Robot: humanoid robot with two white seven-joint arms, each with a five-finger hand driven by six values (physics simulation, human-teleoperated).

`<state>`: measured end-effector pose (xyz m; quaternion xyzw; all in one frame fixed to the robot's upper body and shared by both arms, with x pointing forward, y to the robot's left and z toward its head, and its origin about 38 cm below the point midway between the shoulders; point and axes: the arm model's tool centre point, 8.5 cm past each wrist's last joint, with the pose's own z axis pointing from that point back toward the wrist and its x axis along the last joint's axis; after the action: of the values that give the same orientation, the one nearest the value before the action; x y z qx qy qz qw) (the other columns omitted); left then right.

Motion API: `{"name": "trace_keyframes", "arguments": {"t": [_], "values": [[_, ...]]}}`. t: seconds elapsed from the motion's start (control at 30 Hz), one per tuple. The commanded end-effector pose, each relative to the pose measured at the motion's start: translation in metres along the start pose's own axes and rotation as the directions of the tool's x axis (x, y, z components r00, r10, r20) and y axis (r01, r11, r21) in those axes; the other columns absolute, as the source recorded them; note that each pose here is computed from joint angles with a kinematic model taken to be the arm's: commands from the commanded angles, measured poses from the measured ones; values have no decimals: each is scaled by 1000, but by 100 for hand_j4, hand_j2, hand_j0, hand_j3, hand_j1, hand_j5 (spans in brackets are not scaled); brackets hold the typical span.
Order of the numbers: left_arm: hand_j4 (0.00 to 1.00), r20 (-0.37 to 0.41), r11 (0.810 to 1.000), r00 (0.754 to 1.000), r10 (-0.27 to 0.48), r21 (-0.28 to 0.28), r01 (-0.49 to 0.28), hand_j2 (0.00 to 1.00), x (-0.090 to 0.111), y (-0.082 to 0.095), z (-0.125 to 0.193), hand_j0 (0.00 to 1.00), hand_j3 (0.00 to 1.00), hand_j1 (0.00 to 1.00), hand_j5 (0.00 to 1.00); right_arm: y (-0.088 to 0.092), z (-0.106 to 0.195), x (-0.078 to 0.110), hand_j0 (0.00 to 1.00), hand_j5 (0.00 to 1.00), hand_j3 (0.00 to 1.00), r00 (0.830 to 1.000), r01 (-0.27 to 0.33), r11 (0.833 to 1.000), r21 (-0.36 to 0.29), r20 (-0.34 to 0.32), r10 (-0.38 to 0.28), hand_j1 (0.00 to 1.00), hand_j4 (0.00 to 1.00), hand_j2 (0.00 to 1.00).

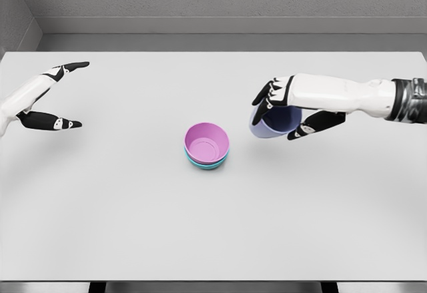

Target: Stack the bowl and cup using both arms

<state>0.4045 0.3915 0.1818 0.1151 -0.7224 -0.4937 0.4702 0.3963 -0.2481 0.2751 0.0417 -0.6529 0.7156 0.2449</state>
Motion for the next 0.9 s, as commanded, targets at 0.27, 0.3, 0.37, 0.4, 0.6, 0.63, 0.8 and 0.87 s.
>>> {"name": "trace_keyframes", "arguments": {"t": [0.27,0.3,0.37,0.4,0.6,0.63,0.8,0.87], "values": [[100,-3,1000,1000,9,7,-9,100,-2,1,0,100,100,100,100,-4,-17,10,65,65,65,998,-17,1000,-14,53,18,65,65,65],[100,-6,1000,1000,11,6,-11,100,-3,1,0,100,100,100,100,-4,-18,10,65,65,65,998,-16,1000,-16,56,17,65,65,65],[100,-9,1000,1000,10,5,-10,100,-4,1,0,100,100,100,100,-5,-22,12,65,65,65,998,-20,1000,-19,65,21,65,65,65],[100,-9,1000,1000,10,5,-10,100,-4,1,0,100,100,100,100,-5,-22,12,65,65,65,998,-21,1000,-18,66,22,65,65,65],[100,-9,1000,1000,11,5,-10,100,-4,1,-1,100,100,100,100,-6,-29,19,65,65,65,995,-38,999,-19,90,39,65,65,65],[100,-10,1000,1000,9,5,-9,100,-4,1,-1,100,100,100,100,-7,-31,20,65,65,65,995,-38,999,-22,97,40,65,65,65],[100,-9,1000,1000,11,5,-10,100,-4,1,-1,100,100,100,100,-6,-42,23,65,65,65,992,-48,999,-25,118,51,65,65,65],[100,-9,1000,1000,12,6,-11,100,-4,1,-1,100,100,100,100,-6,-43,23,65,65,65,992,-50,998,-24,119,52,65,65,65]]}}
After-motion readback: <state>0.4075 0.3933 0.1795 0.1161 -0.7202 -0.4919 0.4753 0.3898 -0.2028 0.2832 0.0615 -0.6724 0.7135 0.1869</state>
